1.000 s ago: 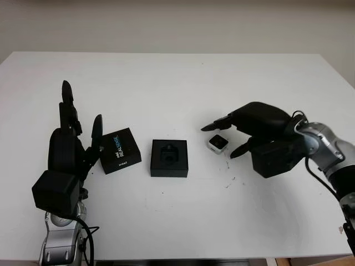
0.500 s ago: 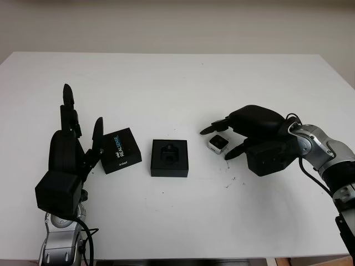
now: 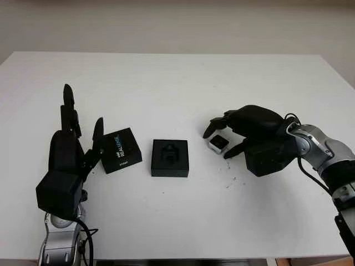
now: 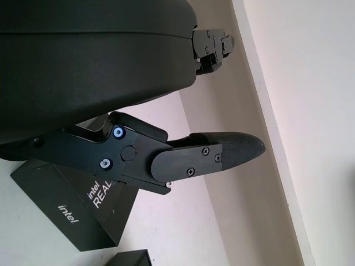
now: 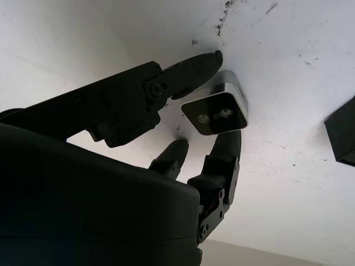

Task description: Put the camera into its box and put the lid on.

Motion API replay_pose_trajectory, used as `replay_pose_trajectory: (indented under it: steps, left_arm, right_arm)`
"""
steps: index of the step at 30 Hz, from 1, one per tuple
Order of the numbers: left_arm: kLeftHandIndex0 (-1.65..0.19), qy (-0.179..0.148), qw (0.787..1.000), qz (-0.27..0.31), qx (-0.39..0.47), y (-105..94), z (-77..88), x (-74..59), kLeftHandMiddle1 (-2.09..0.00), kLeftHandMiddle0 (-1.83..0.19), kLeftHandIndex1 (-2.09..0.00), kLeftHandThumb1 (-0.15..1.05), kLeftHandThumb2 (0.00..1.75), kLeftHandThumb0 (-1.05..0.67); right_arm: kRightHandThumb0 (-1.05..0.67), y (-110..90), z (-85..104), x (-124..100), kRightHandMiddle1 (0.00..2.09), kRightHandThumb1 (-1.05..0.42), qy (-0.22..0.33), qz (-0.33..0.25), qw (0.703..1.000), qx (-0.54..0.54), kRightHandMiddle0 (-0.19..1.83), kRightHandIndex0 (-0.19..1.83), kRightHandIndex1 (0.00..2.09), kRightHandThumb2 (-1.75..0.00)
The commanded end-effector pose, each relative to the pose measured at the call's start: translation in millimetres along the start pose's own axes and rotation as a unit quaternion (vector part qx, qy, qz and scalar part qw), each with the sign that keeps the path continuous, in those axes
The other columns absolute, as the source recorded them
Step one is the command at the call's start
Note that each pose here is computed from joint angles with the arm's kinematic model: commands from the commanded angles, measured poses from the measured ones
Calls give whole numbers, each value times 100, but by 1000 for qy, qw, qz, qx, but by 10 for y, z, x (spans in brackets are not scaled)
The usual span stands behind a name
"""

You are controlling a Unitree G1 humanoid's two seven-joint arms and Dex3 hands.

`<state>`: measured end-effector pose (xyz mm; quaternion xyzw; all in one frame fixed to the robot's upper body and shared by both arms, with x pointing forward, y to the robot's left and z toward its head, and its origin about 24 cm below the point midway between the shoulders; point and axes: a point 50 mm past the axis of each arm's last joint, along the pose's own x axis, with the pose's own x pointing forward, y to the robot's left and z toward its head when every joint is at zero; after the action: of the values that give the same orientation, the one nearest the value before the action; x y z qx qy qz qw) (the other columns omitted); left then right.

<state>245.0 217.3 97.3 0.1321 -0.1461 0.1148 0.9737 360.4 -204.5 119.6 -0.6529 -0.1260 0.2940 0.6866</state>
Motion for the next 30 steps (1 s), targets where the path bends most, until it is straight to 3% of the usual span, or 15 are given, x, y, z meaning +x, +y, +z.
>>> replay_pose_trajectory:
  steps: [1,10,20,23,28,30]
  left_arm:
    - [9,-6,1000,0,7,30,33,-9,-5,9,-6,105,53,-66]
    - [10,-6,1000,-2,11,28,39,-7,-5,10,-5,105,52,-68]
    - [11,-5,1000,-2,12,37,43,-18,-5,11,-5,105,52,-67]
    - [10,-6,1000,0,17,38,44,-21,-6,10,-5,105,52,-68]
    - [10,-7,1000,1,18,33,45,-28,-6,9,-5,105,53,-68]
    - [10,-6,1000,1,20,33,44,-31,-5,10,-5,105,53,-67]
  right_arm:
    - [-33,-32,-22,0,118,-88,4,-1,1000,-8,18,23,106,-6]
    - [-32,-16,-34,1,125,-90,11,2,1000,-21,19,17,132,-6]
    - [-32,15,-59,-5,109,-90,18,10,999,-32,24,20,118,-5]
    - [-32,31,-57,-9,112,-92,15,7,999,-28,29,23,123,-6]
    - [-31,50,-64,-23,140,-97,15,9,1000,-23,39,14,170,-6]
    - [-32,52,-63,-27,145,-98,14,9,1000,-21,38,10,179,-6]
